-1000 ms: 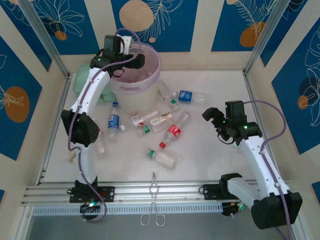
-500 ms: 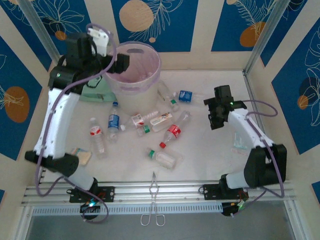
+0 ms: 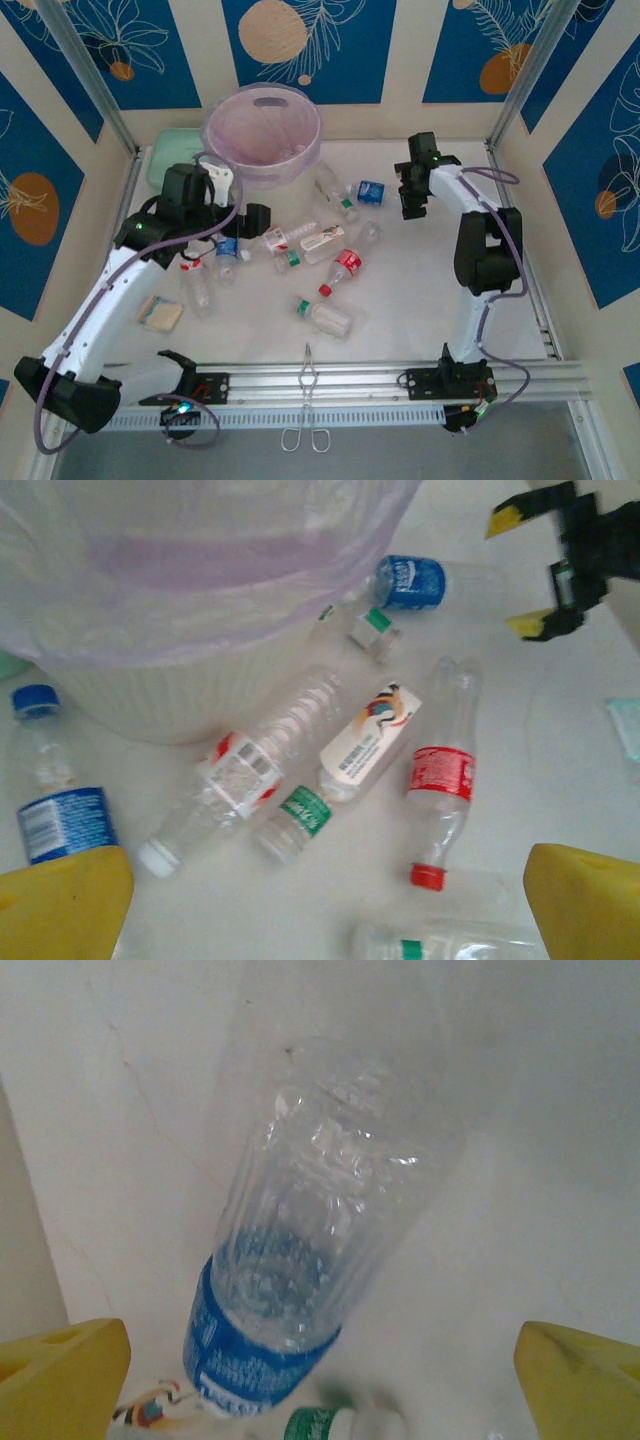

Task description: Put the plastic bottles in the bin

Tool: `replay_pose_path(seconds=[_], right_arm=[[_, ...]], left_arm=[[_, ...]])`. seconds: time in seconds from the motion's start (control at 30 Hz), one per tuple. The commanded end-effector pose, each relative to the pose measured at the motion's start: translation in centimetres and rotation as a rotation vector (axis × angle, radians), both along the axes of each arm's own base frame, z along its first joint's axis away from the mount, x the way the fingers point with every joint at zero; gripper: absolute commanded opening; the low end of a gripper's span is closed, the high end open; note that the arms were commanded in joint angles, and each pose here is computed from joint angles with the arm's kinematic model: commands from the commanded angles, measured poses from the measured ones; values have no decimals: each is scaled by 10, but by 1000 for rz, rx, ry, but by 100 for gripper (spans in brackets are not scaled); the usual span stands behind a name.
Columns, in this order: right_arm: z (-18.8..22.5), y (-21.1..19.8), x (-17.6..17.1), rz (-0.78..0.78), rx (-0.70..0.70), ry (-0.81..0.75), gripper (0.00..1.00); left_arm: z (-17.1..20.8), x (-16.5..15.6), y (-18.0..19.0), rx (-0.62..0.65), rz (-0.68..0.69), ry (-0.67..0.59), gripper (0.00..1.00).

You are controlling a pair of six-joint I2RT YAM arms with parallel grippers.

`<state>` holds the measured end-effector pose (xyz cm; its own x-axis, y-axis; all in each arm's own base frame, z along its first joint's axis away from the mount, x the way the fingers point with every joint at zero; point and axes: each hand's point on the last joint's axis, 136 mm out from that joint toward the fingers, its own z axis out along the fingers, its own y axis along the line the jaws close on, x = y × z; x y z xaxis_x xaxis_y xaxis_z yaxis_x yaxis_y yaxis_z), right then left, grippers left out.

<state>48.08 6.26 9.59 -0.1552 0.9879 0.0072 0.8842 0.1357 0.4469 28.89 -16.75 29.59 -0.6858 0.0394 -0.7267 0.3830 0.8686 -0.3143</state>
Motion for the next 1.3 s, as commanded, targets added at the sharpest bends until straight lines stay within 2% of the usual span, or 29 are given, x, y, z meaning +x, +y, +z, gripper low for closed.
replay_pose_path(seconds=[0.0, 0.23, 0.4, 0.47, 0.53, 0.7, 0.77, 0.9, 1.0, 1.1, 1.2, 1.27], right_arm=[[-17, 0, 1, -52, 24, 77, 99], [-44, -4, 11, -81, 31, 162, 100], [-55, -9, 11, -97, 26, 195, 90], [-53, -13, 12, -103, 22, 194, 84], [-46, -20, 11, -106, 2, 184, 75], [-19, -43, 12, -105, -34, 131, 61], [-6, -57, 10, -104, -38, 105, 60], [32, -87, -4, -52, -131, 26, 56], [65, -103, -11, 91, -230, -94, 49], [101, -102, -21, 327, -371, -221, 47], [131, -74, -40, 637, -440, -340, 45], [152, -46, -57, 832, -428, -455, 45]], left_arm=[[24, -2, -13, -132, -4, -50, 100], [25, -3, -13, -130, -10, -47, 100], [28, -5, -15, -155, -17, -54, 100], [28, -6, -13, -150, -7, -59, 100], [27, -8, -10, -139, 1, -61, 100], [30, -5, -10, -130, -1, -67, 100], [36, -2, -14, -138, -14, -72, 100], [52, 5, -25, -170, -51, -92, 100], [60, 8, -37, -214, -92, -88, 100], [65, 10, -53, -256, -142, -74, 100], [66, 6, -74, -265, -211, -72, 100], [67, 3, -90, -286, -260, -74, 100]])
